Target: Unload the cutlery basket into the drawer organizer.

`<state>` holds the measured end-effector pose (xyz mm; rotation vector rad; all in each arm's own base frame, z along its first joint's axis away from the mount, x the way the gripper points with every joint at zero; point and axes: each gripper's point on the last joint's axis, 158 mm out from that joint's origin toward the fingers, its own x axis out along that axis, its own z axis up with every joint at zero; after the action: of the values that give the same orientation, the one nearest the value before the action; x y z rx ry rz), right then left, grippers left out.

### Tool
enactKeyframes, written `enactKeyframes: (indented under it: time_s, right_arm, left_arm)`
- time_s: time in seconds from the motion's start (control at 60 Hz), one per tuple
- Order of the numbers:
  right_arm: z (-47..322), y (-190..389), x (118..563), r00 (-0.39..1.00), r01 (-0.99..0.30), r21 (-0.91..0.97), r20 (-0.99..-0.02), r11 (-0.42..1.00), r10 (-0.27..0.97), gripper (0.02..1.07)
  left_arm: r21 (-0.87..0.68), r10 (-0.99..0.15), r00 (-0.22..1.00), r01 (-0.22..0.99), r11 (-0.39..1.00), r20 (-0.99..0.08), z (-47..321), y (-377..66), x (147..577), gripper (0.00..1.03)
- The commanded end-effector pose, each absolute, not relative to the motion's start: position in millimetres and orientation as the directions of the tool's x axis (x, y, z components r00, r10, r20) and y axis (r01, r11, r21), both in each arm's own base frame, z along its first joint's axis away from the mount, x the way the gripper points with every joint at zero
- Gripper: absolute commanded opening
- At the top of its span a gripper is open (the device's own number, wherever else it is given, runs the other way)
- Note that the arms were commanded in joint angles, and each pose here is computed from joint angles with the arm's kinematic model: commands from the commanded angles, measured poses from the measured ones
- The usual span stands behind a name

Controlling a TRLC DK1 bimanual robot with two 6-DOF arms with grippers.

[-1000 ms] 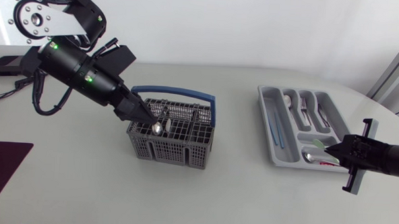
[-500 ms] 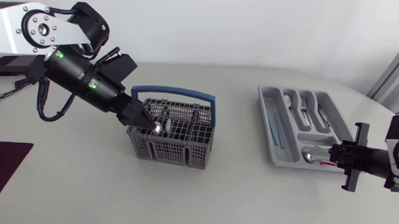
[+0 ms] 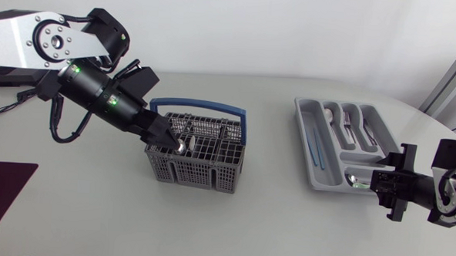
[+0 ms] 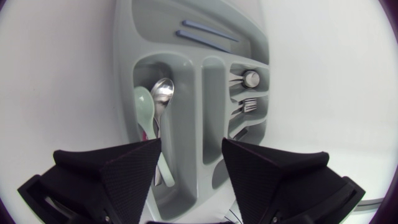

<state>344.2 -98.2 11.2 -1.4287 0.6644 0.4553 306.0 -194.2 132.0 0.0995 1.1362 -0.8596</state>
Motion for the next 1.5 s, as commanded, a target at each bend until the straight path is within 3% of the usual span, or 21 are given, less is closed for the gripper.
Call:
enactKeyframes:
  time_s: [0.0,0.233,0.55,0.667,1.0,1.25,1.483]
  right_arm:
    - [24,-88,343,0.756,-0.638,-0.758,-0.650,0.134,-0.079,0.95]
    - [60,-36,324,0.760,-0.641,-0.738,-0.648,0.211,0.043,0.97]
    - [88,55,290,0.721,-0.693,-0.660,-0.652,0.291,0.236,0.97]
    - [101,82,282,0.700,-0.714,-0.624,-0.649,0.319,0.298,0.97]
    - [112,126,265,0.678,-0.735,-0.607,-0.632,0.304,0.377,0.97]
    - [130,156,254,0.650,-0.757,-0.568,-0.612,0.321,0.451,0.97]
    - [140,172,251,0.637,-0.768,-0.545,-0.595,0.336,0.490,0.97]
  left_arm:
    - [-0.369,-0.532,0.103,0.610,0.701,-0.840,111,-197,302,0.92]
    - [-0.318,-0.501,0.145,0.617,0.720,-0.853,102,-196,319,0.87]
    - [-0.320,-0.495,0.134,0.616,0.720,-0.858,86,-201,327,0.59]
    - [-0.320,-0.497,0.131,0.621,0.716,-0.858,86,-205,327,0.59]
    - [-0.368,-0.534,0.099,0.619,0.694,-0.839,83,-212,324,0.19]
    - [-0.385,-0.556,0.099,0.622,0.682,-0.826,88,-215,323,0.16]
    - [-0.377,-0.582,0.159,0.621,0.687,-0.798,113,-208,327,0.16]
